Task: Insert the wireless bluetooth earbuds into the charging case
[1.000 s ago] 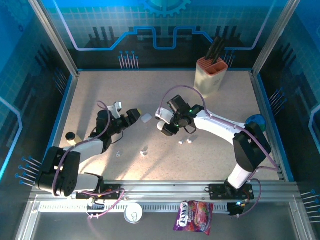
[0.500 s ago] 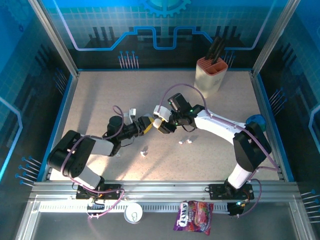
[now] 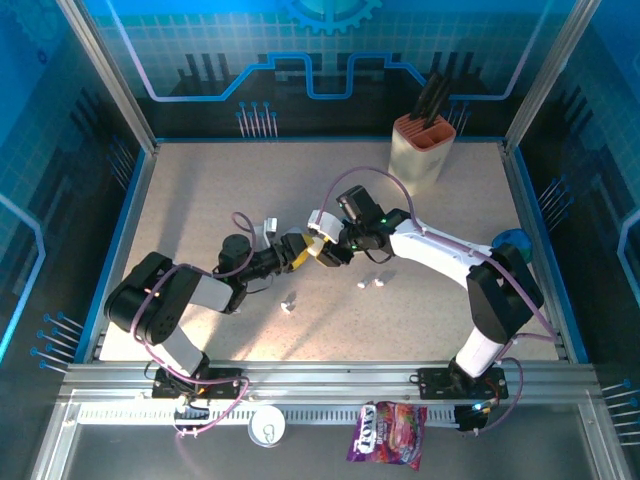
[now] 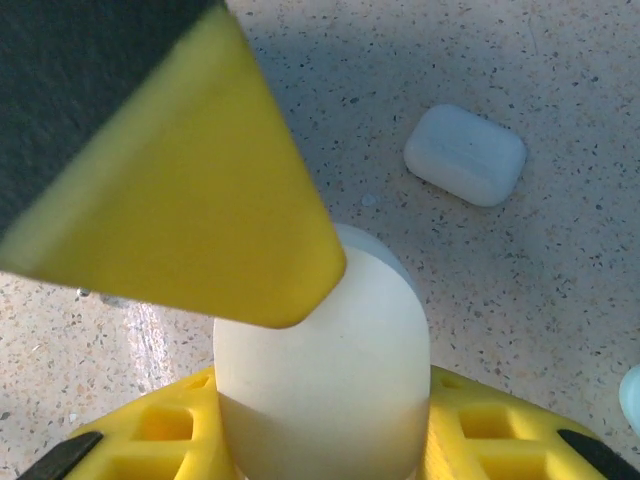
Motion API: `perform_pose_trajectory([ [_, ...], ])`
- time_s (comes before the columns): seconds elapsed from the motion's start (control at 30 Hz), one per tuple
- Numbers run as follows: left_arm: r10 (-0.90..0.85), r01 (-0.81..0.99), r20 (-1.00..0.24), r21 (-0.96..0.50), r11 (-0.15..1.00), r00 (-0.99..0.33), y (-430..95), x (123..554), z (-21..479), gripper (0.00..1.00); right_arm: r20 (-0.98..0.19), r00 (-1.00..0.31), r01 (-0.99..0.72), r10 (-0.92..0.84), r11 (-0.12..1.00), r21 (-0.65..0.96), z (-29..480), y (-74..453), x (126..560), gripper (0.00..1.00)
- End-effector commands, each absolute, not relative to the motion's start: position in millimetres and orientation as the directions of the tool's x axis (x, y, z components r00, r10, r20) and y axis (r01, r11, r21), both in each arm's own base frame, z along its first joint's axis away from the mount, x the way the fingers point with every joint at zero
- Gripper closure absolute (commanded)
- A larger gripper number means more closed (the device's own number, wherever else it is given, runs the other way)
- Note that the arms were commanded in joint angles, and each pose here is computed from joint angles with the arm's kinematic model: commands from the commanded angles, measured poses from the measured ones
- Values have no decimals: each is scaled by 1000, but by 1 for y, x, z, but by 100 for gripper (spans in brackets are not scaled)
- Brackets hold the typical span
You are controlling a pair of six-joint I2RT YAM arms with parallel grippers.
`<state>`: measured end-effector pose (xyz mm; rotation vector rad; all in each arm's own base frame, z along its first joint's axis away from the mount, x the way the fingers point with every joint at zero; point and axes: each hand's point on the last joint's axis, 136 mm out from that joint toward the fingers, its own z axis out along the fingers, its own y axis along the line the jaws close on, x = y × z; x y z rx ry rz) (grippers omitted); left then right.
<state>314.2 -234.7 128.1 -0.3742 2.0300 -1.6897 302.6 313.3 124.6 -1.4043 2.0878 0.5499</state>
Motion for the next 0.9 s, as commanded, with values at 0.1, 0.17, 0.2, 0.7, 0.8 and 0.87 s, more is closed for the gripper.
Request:
perform_pose_trajectory([
  [0.1,-445,142,-249,-955,261,-860,-241,314,135,50,-678,-257,-943,-688,332,20,135,324,306,64],
  [0.17,-434,147,-257,-952,270,-864,-243,314,136,51,-676,-258,-943,-690,332,21,135,325,307,64],
  [0.2,-432,152,-262,-950,274,-863,-244,315,137,54,-677,-255,-944,-690,330,19,135,326,307,64],
  [0.7,-447,174,-278,-950,260,-850,-245,317,149,79,-701,-266,-927,-661,376,-3,144,322,317,34],
  [0.8,-492,189,-289,-951,244,-821,-236,324,158,77,-744,-273,-914,-610,405,4,166,315,315,21],
  [0.87,-528,204,-295,-953,226,-796,-231,331,168,77,-792,-288,-900,-539,434,32,186,310,314,16],
])
